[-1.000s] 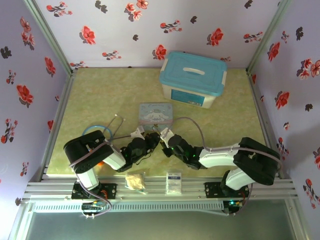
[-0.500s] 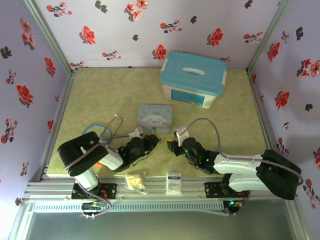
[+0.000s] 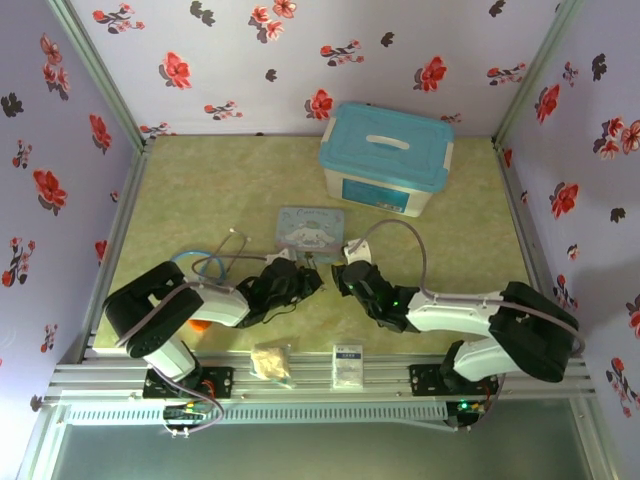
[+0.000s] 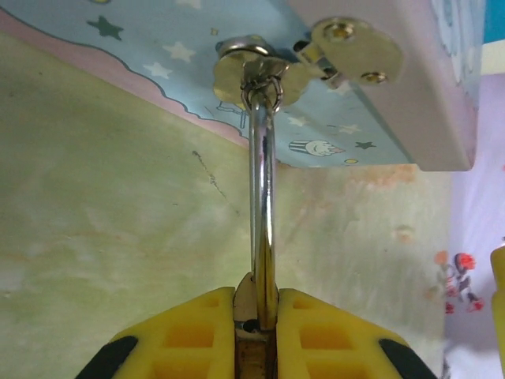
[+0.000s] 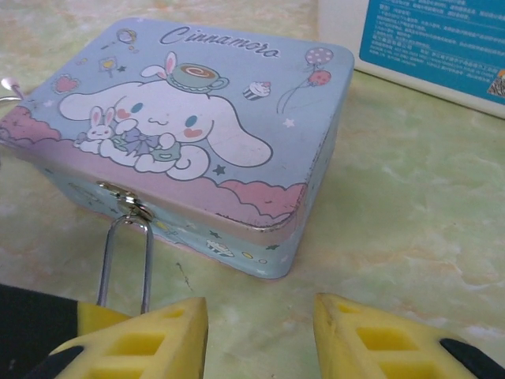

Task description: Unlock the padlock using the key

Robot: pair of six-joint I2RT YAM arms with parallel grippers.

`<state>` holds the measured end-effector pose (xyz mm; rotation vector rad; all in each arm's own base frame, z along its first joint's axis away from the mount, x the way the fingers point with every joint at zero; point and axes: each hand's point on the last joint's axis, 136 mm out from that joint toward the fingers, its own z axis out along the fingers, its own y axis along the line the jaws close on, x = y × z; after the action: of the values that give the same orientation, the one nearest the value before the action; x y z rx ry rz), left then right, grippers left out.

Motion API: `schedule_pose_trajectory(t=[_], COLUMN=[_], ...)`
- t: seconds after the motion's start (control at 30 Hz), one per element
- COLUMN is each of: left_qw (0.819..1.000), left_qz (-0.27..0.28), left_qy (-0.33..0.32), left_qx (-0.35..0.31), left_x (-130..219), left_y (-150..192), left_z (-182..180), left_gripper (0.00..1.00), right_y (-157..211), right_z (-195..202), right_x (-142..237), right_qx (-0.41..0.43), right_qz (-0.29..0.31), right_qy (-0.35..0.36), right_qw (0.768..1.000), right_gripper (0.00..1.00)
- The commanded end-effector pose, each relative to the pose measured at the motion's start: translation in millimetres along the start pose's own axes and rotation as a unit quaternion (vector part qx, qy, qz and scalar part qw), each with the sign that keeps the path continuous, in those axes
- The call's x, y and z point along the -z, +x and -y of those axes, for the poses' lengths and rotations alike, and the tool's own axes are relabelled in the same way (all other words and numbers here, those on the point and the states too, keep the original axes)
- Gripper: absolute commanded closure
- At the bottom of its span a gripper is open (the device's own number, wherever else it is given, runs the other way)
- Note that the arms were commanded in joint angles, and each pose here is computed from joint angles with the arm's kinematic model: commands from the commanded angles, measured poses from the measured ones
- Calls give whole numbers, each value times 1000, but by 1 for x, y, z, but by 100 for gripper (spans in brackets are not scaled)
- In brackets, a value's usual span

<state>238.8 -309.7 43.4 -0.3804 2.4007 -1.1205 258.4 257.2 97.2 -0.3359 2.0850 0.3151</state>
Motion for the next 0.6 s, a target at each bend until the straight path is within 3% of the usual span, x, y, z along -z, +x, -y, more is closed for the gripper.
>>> schedule_pose_trajectory(t=[0.0, 0.1, 0.23, 0.57], left_qw=[995, 982, 972, 926], left_qz=[-18, -38, -48, -71], left_qy=[-68, -133, -170, -282], left_qx=[-70, -128, -153, -241], left_x=[8, 13, 17, 27], left_y=[-3, -5, -9, -22], left_z=[-17, -31, -44, -67], left_gripper=[100, 100, 100, 97], right_y=[-7, -9, -7, 2], right_z=[8, 7, 8, 16], right_x=[-5, -7, -8, -7], right_qx=[-18, -16, -12, -20], right_qz=[4, 7, 5, -5], right_qy=[33, 34, 39, 48], right_qw=[999, 999, 999, 999], right_gripper=[61, 61, 63, 64])
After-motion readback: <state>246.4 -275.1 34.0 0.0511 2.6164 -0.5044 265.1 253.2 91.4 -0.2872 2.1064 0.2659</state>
